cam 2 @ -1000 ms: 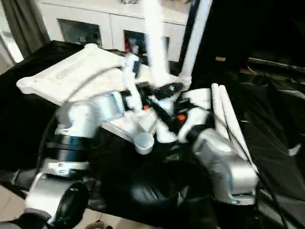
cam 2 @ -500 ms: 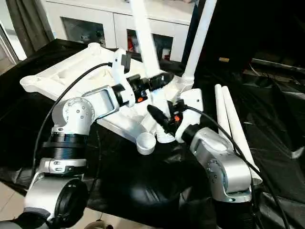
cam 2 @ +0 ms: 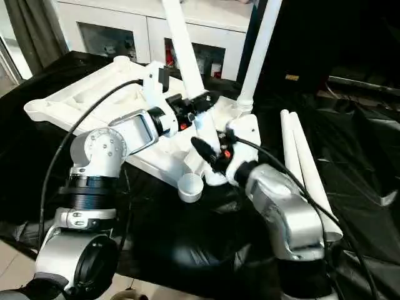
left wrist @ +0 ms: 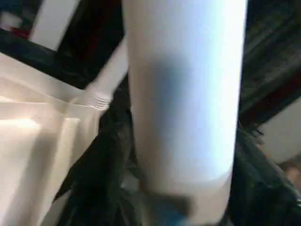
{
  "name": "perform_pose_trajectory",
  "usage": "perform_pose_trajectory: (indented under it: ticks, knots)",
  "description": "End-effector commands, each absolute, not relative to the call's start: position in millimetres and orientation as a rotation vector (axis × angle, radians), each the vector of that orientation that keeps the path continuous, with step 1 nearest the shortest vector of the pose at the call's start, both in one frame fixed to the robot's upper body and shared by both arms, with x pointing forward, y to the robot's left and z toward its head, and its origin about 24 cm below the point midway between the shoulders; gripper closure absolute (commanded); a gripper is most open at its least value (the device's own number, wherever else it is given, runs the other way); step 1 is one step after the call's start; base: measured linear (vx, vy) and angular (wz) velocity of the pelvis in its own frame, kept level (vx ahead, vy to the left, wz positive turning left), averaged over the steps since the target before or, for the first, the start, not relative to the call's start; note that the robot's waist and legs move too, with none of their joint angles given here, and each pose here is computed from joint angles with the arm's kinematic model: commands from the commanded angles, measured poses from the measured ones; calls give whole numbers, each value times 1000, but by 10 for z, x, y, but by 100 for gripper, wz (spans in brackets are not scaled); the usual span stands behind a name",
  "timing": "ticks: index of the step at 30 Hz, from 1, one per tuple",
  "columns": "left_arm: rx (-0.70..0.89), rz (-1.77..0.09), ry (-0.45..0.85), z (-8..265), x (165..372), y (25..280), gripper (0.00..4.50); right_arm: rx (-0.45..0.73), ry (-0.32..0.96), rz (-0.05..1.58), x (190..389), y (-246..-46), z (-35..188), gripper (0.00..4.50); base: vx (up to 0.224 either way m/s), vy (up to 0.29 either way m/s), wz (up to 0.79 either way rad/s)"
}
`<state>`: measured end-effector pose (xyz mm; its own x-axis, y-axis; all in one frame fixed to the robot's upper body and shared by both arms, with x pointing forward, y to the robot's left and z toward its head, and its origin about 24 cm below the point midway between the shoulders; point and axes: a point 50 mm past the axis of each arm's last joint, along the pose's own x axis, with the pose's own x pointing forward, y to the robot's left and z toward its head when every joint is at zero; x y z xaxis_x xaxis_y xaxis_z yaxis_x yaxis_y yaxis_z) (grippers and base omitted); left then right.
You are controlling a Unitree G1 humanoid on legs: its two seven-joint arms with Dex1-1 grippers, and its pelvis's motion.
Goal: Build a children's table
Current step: Pick table leg
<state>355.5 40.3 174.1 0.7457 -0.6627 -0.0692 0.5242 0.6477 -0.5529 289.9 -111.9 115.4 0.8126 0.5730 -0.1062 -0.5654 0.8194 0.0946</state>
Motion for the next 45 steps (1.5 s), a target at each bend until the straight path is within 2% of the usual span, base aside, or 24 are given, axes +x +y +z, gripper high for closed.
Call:
perform_pose_trajectory:
  ticks: [1, 8, 9, 12, 14, 16, 21, 27, 29, 30, 35, 36, 44, 45]
  knots:
    - [-556, -658, 284, 1727, 3535, 330, 194, 37, 72, 584, 2943, -1123, 1264, 262, 0, 0, 0]
    - [-525, -654, 274, 1731, 3503, 313, 246, 13, 69, 579, 2979, -1021, 1277, 262, 0, 0, 0]
    - [-529, -658, 272, 1737, 3502, 318, 252, 23, 72, 586, 2979, -1015, 1277, 206, 0, 0, 0]
    - [-539, -703, 258, 1768, 3489, 331, 257, 82, 92, 607, 2979, -1030, 1280, 186, 0, 0, 0]
    - [-531, -804, 250, 1800, 3452, 323, 260, 193, 143, 650, 2966, -1060, 1286, 159, 0, 0, 0]
    - [-502, -930, 246, 1826, 3398, 321, 262, 187, 160, 722, 2940, -1112, 1300, 147, 0, 0, 0]
    - [-423, -1159, 254, 1891, 3327, 391, 262, 253, 219, 951, 2814, -1247, 1347, 147, 0, 0, 0]
    - [-487, -1336, 185, 2097, 3287, 480, 262, 273, 310, 1152, 2648, -1289, 1381, 147, 0, 0, 0]
    - [-503, -1389, 165, 2144, 3261, 494, 262, 272, 328, 1174, 2630, -1298, 1374, 147, 0, 0, 0]
    - [-507, -1427, 155, 2166, 3233, 502, 262, 274, 337, 1180, 2626, -1301, 1369, 164, 0, 0, 0]
    - [-498, -1559, 131, 2199, 3087, 493, 263, 326, 345, 1204, 2625, -1283, 1377, 194, 0, 0, 0]
    - [-497, -1562, 135, 2188, 3083, 491, 264, 331, 348, 1215, 2618, -1281, 1385, 218, 0, 0, 0]
    - [-476, -1519, 138, 2150, 3137, 521, 264, 309, 354, 1219, 2596, -1271, 1371, 248, 0, 0, 0]
    - [-465, -1504, 134, 2146, 3147, 521, 229, 306, 350, 1210, 2602, -1270, 1368, 249, 0, 0, 0]
